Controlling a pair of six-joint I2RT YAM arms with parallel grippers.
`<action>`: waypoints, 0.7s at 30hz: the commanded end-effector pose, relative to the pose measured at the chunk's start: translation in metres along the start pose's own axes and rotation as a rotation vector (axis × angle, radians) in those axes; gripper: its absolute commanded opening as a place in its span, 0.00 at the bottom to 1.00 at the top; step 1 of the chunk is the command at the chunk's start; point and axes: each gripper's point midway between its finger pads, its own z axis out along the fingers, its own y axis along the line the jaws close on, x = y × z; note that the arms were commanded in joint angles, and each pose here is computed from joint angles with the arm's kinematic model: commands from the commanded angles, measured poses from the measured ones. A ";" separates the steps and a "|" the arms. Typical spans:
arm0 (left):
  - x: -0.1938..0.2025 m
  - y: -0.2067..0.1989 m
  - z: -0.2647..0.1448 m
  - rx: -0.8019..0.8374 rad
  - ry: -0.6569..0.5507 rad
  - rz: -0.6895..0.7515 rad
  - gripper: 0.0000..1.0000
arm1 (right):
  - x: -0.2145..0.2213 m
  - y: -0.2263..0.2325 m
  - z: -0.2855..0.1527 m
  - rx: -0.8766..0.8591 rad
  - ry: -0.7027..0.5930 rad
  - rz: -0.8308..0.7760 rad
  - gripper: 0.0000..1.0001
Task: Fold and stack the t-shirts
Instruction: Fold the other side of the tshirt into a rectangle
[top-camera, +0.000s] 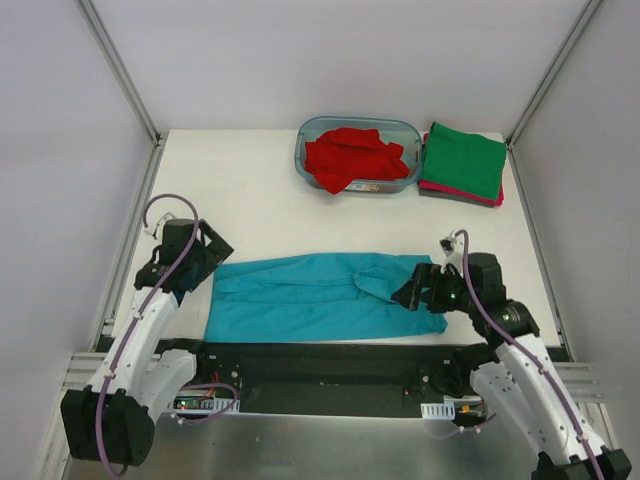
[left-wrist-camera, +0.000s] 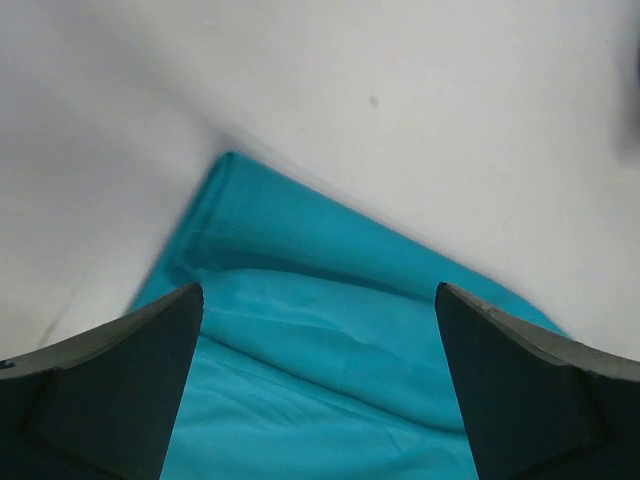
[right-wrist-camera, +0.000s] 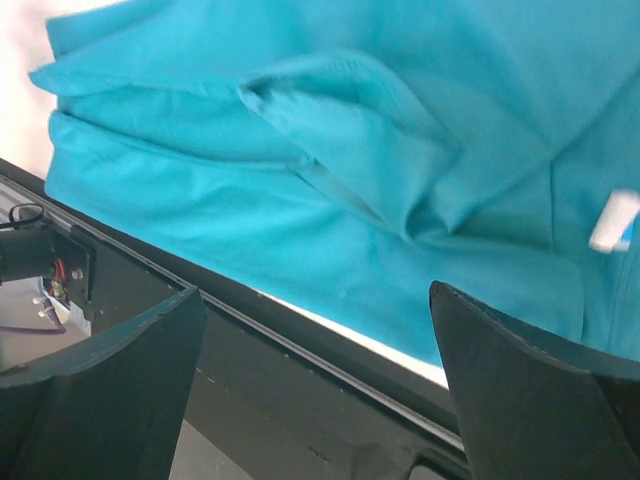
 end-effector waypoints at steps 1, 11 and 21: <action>0.019 -0.070 -0.004 0.310 0.182 0.100 0.99 | -0.071 0.026 0.005 -0.028 -0.099 -0.148 0.96; 0.058 -0.052 0.054 0.165 0.374 0.188 0.99 | -0.078 0.018 0.113 -0.072 0.188 -0.074 0.96; 0.063 -0.011 0.071 -0.001 0.325 0.201 0.99 | 0.003 0.025 0.105 -0.058 0.291 -0.169 0.96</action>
